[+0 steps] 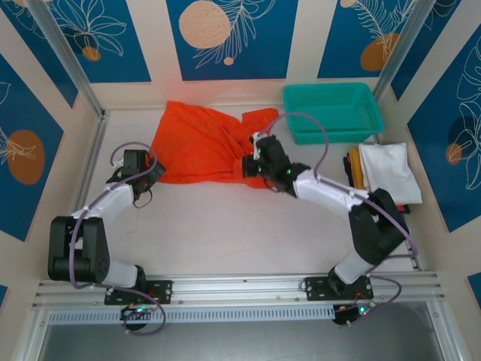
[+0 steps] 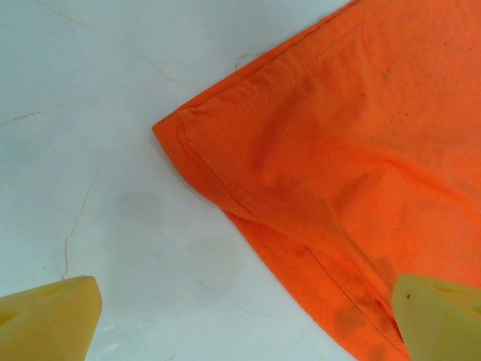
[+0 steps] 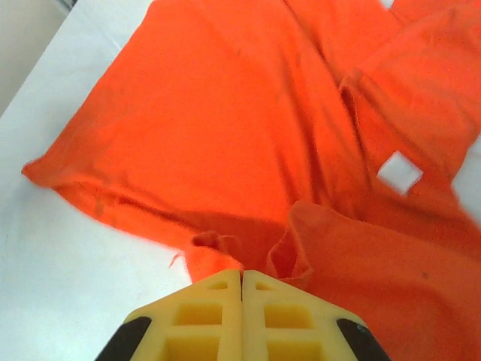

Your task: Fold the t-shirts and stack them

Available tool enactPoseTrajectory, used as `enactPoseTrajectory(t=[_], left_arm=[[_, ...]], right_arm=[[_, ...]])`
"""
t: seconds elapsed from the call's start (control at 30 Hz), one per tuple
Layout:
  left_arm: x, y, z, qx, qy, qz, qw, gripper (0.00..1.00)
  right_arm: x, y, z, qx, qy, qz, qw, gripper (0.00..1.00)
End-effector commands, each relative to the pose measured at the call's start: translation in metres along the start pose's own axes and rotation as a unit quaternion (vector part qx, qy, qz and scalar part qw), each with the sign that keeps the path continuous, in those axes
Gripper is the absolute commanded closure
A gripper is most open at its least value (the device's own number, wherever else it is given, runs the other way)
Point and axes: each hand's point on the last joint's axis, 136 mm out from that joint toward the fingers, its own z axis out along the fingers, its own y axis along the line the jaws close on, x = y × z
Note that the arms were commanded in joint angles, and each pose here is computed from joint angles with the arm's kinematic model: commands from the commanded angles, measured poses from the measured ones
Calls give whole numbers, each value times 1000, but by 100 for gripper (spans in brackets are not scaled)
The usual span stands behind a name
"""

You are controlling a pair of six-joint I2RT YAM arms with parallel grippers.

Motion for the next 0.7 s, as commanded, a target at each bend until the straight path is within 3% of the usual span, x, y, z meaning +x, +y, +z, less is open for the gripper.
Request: enactPoseTrajectory(t=[0.0,0.03,0.07,0.13,0.2,0.37,0.67], left_arm=[[-5,0,-1,8,-3,-17,1000,1],[-5,0,0,8,-3,-17,1000,1],[-5,0,0,8,-2,-17,1000,1],[-5,-1,1,7,-1,-15,1000,1],[-5,-1,2,6,0,-13,1000,1],[-4,-2,4,8,5,-13,1000,1],[-3,-6,9,11,11,1,1000,0]], right_arm=[[26,8,-20,45,-54,22,997,100],[41,12,-26,55,-57,24,997,95],[56,18,-32,59,-61,25,996,82],[78,27,-40,52,-60,27,996,49],[88,27,-48,48,-61,35,996,35],[64,-1,-46,61,-49,62,995,29],[3,-61,26,94,58,61,992,33]])
